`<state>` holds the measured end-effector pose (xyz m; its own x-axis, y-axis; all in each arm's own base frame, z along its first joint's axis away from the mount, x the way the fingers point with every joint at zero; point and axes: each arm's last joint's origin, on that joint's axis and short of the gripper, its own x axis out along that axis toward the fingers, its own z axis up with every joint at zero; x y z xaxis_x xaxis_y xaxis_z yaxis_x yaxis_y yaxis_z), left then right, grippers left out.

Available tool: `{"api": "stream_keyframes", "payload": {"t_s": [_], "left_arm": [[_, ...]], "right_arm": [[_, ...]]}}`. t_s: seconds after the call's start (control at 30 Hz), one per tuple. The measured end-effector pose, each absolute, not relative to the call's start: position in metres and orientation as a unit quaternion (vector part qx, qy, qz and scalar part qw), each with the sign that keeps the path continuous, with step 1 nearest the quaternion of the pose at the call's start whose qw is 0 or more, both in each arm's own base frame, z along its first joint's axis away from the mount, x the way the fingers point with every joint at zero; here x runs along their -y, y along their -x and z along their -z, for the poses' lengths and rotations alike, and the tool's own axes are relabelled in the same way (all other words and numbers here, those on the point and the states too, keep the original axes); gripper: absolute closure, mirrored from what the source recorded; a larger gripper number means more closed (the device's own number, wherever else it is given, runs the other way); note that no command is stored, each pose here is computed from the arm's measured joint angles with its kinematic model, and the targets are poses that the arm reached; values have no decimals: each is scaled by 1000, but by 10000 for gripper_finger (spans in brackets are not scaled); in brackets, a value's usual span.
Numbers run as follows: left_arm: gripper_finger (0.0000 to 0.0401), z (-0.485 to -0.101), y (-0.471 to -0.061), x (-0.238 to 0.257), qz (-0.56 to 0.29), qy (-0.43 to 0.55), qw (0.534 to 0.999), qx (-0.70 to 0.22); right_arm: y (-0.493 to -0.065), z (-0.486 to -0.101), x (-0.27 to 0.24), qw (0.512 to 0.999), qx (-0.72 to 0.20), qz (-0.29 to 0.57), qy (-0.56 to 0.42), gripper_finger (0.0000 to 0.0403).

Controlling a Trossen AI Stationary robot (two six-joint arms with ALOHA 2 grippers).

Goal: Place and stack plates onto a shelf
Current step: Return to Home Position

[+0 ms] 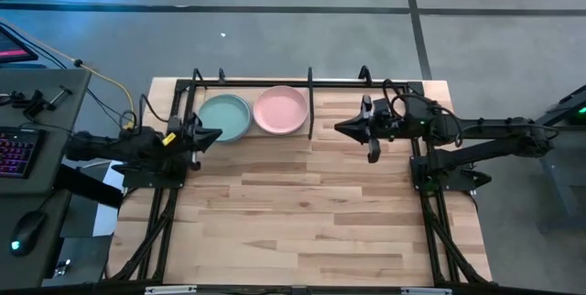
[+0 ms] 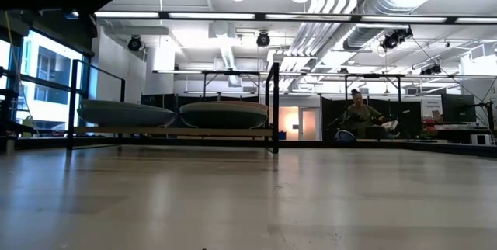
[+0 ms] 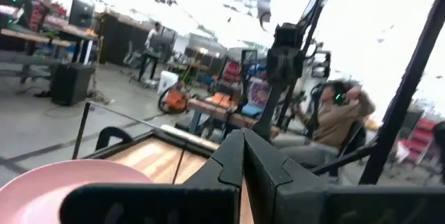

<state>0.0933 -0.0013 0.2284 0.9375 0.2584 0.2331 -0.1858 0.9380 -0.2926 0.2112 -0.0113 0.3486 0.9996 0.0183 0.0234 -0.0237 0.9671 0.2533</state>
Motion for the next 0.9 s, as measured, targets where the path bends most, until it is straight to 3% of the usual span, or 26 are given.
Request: {"api": "stream_keyframes", "payload": {"t_s": [0.13, 0.37, 0.67, 0.9], "left_arm": [[401, -213, -86, 1, -100, 146, 970, 164], [401, -188, -94, 0, -83, 150, 978, 123], [401, -182, -95, -11, -75, 163, 979, 97], [401, -178, -96, -14, -93, 192, 974, 81]], "right_arm": [[-211, -347, 11, 991, 5, -10, -136, 401], [-211, -347, 10, 983, -3, -35, -180, 402], [-210, -345, 6, 972, -27, -89, -217, 403], [-186, -339, 0, 969, -94, -109, -202, 403]]}}
